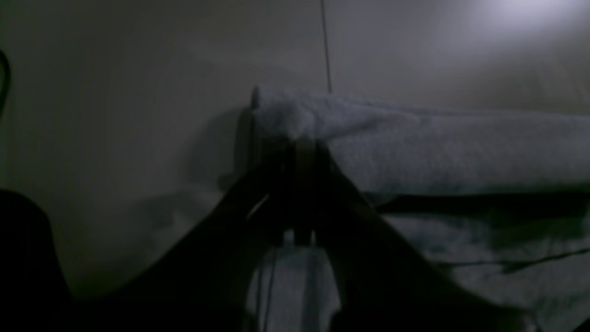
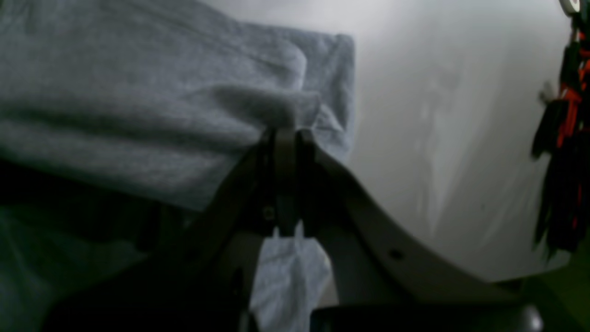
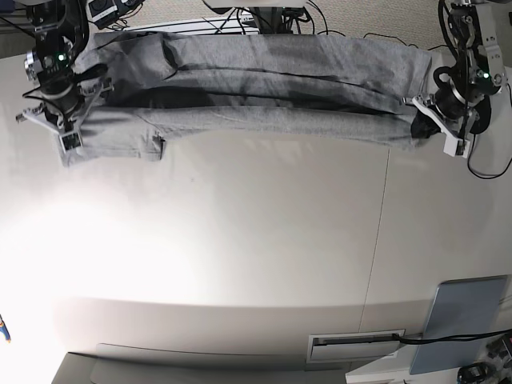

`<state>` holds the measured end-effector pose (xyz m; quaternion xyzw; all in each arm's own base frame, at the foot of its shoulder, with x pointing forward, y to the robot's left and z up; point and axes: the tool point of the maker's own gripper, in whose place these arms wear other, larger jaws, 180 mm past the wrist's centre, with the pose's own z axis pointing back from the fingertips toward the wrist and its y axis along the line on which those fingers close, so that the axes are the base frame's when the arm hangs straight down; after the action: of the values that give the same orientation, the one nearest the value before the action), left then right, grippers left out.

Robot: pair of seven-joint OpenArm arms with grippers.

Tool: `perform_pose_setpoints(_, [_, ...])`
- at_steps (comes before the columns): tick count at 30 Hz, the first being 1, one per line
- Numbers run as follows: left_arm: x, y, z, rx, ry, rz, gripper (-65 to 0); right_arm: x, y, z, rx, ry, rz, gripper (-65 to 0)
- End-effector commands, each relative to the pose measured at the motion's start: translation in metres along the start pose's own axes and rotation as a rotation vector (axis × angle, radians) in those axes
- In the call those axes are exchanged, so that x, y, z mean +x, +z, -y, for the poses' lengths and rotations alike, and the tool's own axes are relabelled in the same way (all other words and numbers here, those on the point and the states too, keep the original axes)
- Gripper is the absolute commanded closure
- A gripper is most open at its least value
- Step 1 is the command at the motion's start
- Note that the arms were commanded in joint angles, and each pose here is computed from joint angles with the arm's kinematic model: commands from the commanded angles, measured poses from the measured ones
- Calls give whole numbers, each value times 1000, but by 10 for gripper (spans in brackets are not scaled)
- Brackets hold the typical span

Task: Fold the T-shirt properly
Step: 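Grasp the hem corners and fold the hem up toward the collar, then hold the folded shirt with both grippers and smooth it flat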

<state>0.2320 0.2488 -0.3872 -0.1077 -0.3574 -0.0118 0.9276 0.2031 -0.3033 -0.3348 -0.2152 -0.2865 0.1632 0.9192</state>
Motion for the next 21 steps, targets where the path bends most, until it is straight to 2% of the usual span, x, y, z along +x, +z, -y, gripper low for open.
perform_pose_setpoints(1, [15, 5, -3, 5, -22, 43, 0, 3, 6, 12, -51, 24, 17, 0])
perform_pose_setpoints(8, [12, 6, 3, -27, -56, 20, 0, -17, 18, 7, -65, 45, -23, 0])
perform_pose_setpoints(21, [8, 6, 4, -25, -65, -9, 0, -53, 26, 6, -90, 39, -133, 0])
